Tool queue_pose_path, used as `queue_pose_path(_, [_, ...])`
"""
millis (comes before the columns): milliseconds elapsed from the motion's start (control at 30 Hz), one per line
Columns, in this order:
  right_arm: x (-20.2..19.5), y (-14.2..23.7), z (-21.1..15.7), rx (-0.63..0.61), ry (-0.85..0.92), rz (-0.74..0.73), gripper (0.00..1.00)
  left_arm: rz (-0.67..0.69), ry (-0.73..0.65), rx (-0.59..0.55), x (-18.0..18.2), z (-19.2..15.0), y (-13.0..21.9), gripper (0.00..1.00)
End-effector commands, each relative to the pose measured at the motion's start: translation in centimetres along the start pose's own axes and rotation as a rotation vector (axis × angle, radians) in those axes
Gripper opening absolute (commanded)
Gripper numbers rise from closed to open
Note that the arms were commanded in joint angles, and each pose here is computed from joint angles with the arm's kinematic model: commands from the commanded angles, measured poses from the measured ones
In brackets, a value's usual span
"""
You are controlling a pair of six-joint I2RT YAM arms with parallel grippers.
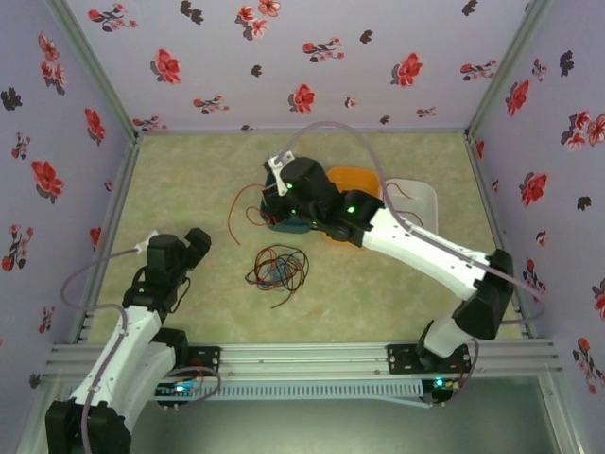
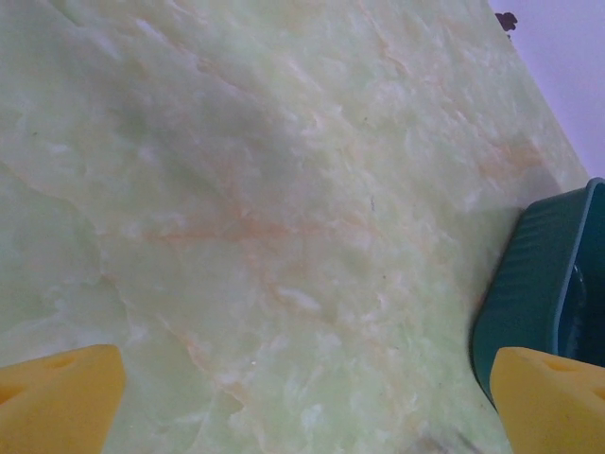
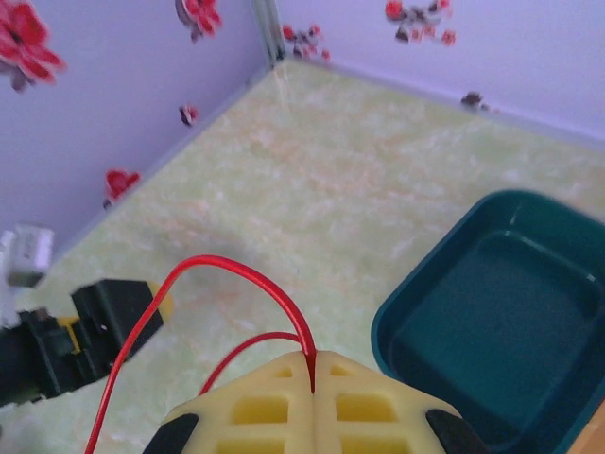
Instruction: Untangle the cables
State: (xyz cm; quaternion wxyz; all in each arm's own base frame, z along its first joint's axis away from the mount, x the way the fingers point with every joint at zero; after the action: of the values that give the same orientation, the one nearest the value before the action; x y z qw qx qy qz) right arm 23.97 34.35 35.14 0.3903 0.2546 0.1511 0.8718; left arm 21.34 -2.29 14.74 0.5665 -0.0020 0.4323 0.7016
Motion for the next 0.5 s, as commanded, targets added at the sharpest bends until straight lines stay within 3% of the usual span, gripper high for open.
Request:
queue_pose_path(0, [0.2,3.3,2.7,-0.146,0.013,0.004,0.00,-0.011,0.012,-0.015,0.1,0.1,-0.2,1.00])
queue_pose_path(200, [-1.7,6.7,4.2,-0.259,0.023,-0.124,0.00,-0.024,0.007,-0.011,-0.1,0.1,-0.2,1.00])
queue_pose_path(467, [-6.2,10.3,3.5,-0.337,0.000,-0.371,0.00,-0.067,-0.025,-0.006,-1.0,0.5,-0.2,1.00])
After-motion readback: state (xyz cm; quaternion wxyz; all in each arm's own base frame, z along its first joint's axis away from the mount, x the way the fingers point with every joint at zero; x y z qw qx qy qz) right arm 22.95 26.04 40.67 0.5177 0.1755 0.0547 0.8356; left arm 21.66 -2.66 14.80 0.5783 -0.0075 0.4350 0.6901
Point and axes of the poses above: each hand's point on the last joint's axis, 136 mm out from that joint toward the fingers, its own y axis back along the fingers, its own x axis along the line the jaws close on, z = x × y, the point moved 6 cm from there along y, back along the fingers, and after that the axes turned 10 degrees about -y, right-handed, at the moved point
